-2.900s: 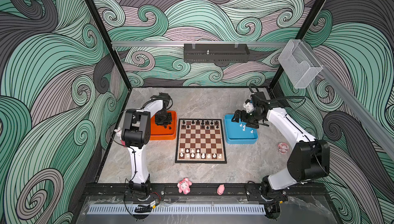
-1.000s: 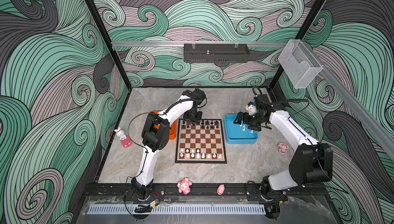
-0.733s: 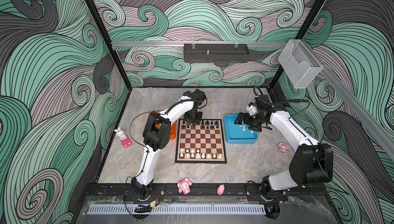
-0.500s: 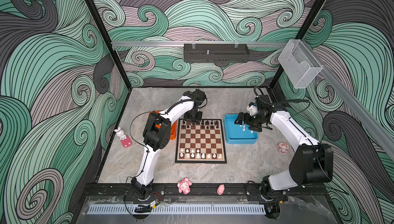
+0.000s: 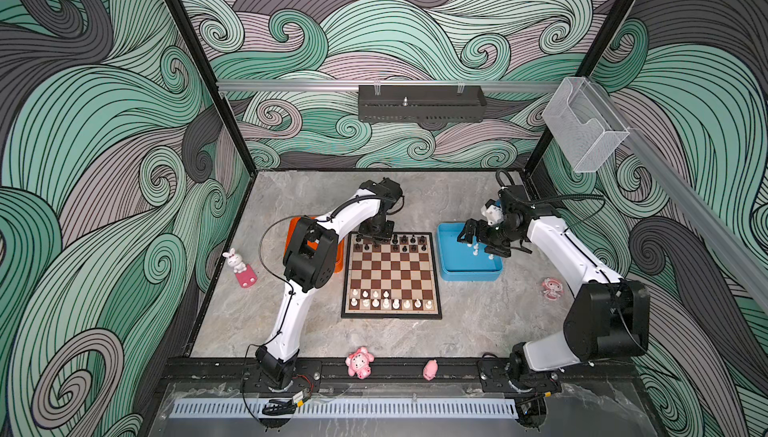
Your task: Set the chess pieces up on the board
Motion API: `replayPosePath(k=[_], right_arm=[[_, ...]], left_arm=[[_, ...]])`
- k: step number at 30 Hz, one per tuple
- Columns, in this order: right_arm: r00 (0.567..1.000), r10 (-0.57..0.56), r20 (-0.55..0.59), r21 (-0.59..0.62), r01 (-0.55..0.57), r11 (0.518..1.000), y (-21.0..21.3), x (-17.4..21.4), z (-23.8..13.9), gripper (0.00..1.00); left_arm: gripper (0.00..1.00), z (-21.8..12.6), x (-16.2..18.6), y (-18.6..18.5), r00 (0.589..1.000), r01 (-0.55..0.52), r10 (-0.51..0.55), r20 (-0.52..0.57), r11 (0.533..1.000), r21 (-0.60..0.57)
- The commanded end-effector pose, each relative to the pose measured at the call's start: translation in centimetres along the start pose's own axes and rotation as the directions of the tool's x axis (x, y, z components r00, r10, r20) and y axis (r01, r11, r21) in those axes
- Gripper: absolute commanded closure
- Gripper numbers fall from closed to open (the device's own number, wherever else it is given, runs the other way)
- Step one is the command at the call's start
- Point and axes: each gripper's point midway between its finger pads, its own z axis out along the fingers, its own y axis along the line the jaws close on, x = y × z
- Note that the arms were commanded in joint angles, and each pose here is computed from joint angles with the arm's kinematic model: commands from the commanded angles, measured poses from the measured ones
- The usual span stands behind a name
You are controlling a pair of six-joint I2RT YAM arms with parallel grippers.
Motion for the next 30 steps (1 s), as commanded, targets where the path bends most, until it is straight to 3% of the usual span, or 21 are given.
replayPosePath(k=[1, 30], right_arm=[[1.000, -0.005, -0.009, -0.004, 0.004, 1.000, -0.2, 0.3, 0.1, 0.00], [1.000, -0.001, -0.016, -0.006, 0.001, 1.000, -0.2, 0.2, 0.2, 0.00]], left_arm=[[0.89, 0.5, 0.1, -0.1, 1.000, 0.008, -0.008, -0.004, 1.000, -0.018], [0.89, 1.8, 0.2, -0.3, 1.000, 0.008, -0.009, -0.021, 1.000, -0.012]])
